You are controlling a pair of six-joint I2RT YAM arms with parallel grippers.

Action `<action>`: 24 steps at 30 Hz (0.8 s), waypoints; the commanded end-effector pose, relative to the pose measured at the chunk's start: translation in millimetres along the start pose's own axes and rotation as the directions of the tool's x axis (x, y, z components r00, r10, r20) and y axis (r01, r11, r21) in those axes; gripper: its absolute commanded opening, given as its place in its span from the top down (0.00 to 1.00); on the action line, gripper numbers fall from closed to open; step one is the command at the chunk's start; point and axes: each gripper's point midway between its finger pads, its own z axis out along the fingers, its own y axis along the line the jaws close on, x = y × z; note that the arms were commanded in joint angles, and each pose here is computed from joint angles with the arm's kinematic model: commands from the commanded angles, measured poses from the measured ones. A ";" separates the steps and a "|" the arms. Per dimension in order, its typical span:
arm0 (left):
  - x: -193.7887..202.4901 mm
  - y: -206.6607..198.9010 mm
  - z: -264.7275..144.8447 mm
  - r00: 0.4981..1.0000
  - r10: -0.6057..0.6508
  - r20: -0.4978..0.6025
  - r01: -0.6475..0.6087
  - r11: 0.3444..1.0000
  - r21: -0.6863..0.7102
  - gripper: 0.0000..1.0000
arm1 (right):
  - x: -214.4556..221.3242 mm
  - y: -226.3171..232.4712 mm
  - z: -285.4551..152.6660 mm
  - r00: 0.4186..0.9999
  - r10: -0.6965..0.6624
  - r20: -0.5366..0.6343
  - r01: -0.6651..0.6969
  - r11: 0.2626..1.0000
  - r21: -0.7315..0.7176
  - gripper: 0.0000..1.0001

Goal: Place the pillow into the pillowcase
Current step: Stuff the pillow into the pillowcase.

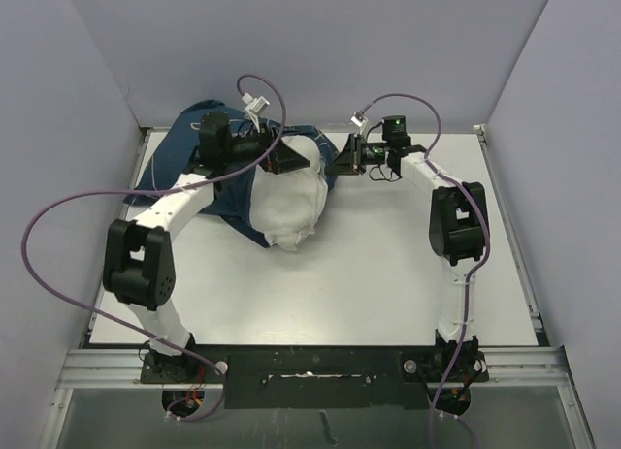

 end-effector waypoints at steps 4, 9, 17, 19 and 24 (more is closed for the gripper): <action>26.9 -52.3 -36.1 0.943 0.299 -0.146 -0.326 0.917 -0.230 0.02 | -32.9 44.6 -14.6 0.987 -0.146 0.064 0.149 0.987 -0.052 1.00; 90.7 -42.3 -27.4 0.609 0.621 -0.493 -0.787 0.549 -0.281 0.02 | -30.5 50.3 -12.8 0.987 -0.147 0.060 0.151 0.986 -0.072 1.00; 120.1 20.2 -6.1 0.234 0.695 -0.680 -0.971 0.202 -0.128 0.02 | -22.0 60.0 -15.0 0.987 -0.153 0.051 0.157 0.984 -0.089 1.00; 108.3 44.2 -7.9 0.158 0.650 -0.743 -0.986 0.069 -0.149 0.02 | -20.9 62.4 -18.0 0.986 -0.159 0.052 0.164 0.983 -0.088 1.00; 72.9 97.3 -17.7 0.110 0.491 -0.864 -0.955 -0.189 -0.229 0.05 | -18.4 66.6 -23.8 0.985 -0.167 0.052 0.171 0.980 -0.098 1.00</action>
